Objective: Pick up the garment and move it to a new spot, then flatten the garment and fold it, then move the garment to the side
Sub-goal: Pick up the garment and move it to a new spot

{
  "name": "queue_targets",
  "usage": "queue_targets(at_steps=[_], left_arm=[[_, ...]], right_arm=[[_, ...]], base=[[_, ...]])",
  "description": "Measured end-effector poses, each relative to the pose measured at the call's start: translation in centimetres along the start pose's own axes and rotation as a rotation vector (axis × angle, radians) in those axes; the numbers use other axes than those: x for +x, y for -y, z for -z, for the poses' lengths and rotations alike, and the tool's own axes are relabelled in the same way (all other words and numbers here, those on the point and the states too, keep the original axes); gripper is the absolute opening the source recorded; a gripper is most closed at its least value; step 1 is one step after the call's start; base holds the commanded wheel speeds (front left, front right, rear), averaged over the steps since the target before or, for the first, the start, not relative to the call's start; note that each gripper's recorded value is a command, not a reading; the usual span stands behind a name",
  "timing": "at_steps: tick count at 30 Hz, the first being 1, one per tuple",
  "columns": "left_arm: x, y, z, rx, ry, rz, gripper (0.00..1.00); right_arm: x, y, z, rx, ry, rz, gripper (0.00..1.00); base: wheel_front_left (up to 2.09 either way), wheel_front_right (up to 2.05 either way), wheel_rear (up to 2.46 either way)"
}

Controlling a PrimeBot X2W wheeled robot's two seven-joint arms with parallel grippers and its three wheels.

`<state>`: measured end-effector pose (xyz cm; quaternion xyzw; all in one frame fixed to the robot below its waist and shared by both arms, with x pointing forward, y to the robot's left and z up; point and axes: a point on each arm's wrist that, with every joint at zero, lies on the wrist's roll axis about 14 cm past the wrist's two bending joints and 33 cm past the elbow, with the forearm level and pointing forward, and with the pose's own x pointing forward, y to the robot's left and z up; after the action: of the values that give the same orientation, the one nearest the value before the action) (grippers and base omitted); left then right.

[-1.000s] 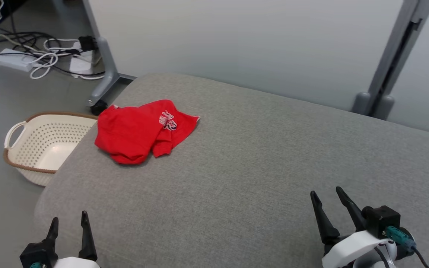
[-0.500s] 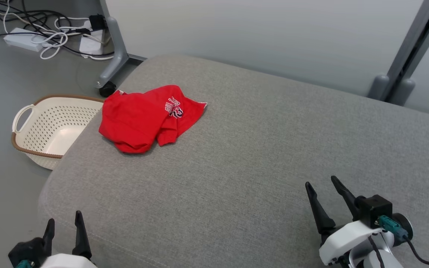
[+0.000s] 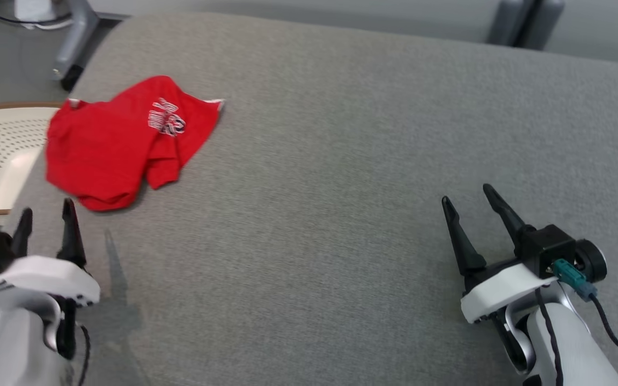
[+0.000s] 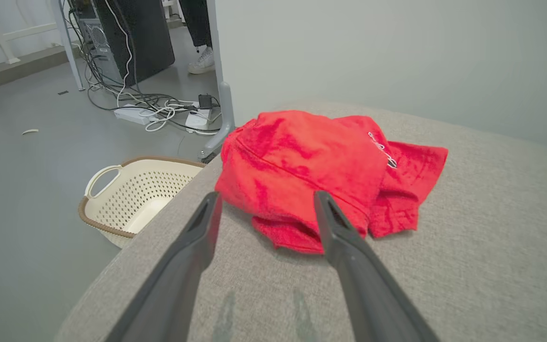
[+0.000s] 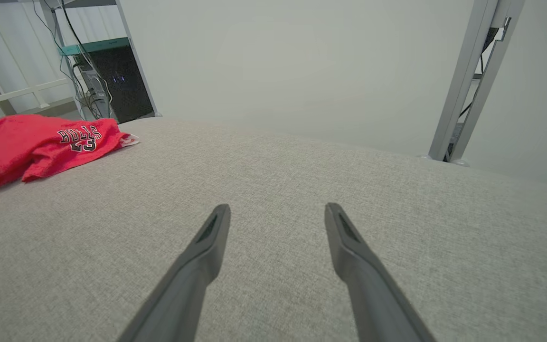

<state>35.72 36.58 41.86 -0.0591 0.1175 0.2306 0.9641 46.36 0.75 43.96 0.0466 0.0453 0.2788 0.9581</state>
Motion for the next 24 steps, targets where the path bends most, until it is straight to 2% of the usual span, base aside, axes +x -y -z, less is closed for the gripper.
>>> queue_targets(at_steps=[5,16,17,18,19,24], left_arm=[[4.2,1.2,0.2,0.067,-0.053,0.037,1.00],[8.9,3.8,5.7,0.137,-0.289,0.073,1.00],[9.1,4.1,6.2,0.135,-0.309,0.074,0.96],[9.4,4.3,6.5,0.135,-0.318,0.077,0.63],[9.6,4.6,6.6,0.139,-0.319,0.082,0.00],[10.3,6.1,5.8,0.139,-0.277,0.117,0.00]], right_arm=[[-0.3,2.8,1.1,-0.010,-0.016,0.062,1.00],[-1.7,7.9,3.7,-0.007,-0.067,0.190,1.00],[-1.8,8.2,3.8,-0.007,-0.068,0.198,1.00],[-1.9,8.5,3.8,-0.007,-0.069,0.205,1.00],[-2.1,8.8,3.9,-0.007,-0.072,0.214,1.00],[-2.7,9.6,3.7,-0.004,-0.071,0.243,1.00]], base=[[0.00,0.00,0.00],[0.00,0.00,0.00],[0.00,0.00,0.00],[0.00,0.00,0.00],[0.00,0.00,0.00],[0.00,0.00,0.00]])
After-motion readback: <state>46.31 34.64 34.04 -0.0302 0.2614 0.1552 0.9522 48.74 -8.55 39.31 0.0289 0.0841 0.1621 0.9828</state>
